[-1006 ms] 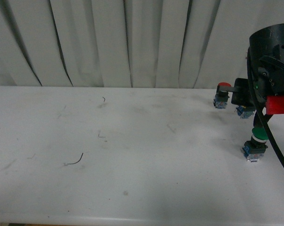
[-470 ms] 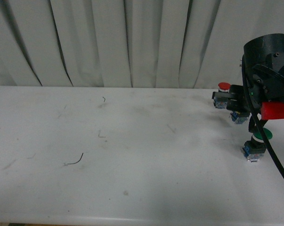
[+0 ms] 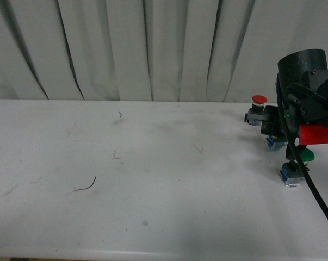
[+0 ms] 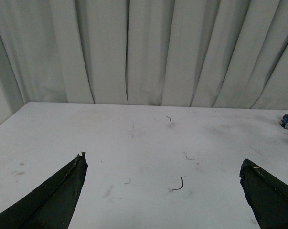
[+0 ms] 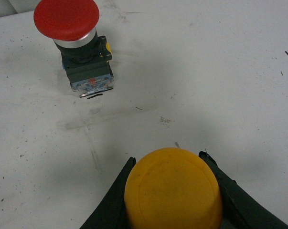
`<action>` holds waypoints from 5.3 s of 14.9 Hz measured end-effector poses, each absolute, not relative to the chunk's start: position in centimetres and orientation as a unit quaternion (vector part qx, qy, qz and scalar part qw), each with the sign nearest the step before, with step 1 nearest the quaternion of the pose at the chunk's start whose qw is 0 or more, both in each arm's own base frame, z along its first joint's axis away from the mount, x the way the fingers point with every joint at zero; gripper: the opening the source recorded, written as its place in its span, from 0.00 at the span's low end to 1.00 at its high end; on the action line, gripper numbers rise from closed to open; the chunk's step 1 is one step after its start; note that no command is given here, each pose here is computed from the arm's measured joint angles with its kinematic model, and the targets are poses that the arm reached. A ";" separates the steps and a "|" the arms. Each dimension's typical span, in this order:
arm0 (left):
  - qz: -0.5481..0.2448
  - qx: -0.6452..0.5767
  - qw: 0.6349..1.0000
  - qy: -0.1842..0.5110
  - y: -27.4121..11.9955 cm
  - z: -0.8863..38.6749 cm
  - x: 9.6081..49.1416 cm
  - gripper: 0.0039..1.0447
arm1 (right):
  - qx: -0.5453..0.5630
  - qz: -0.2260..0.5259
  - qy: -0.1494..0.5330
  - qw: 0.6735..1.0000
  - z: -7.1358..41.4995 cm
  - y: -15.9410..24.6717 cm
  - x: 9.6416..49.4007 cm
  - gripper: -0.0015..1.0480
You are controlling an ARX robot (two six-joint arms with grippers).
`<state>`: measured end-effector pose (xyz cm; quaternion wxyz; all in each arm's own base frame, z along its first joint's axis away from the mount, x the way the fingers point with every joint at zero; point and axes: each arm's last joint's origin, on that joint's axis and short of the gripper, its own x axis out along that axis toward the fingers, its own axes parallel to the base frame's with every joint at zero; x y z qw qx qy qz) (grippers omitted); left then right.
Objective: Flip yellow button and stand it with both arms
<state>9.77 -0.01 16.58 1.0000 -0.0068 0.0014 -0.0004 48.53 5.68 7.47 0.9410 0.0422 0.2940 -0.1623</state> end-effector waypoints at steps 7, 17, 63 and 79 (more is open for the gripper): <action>0.000 -0.007 1.000 0.001 0.0 16.6 9.8 0.94 | 0.038 -0.171 0.297 0.939 7.5 5.5 48.5 0.33; 0.000 -0.007 1.000 0.001 0.0 16.6 9.8 0.94 | 0.040 -0.177 0.295 0.938 7.8 4.9 49.0 0.94; -0.001 -0.007 1.000 0.001 0.0 16.6 9.8 0.94 | 0.003 0.000 -0.002 1.000 16.7 0.0 9.7 0.06; 0.000 -0.007 1.000 0.001 0.0 16.6 9.8 0.94 | 0.003 0.000 -0.002 1.000 16.7 0.0 9.7 0.93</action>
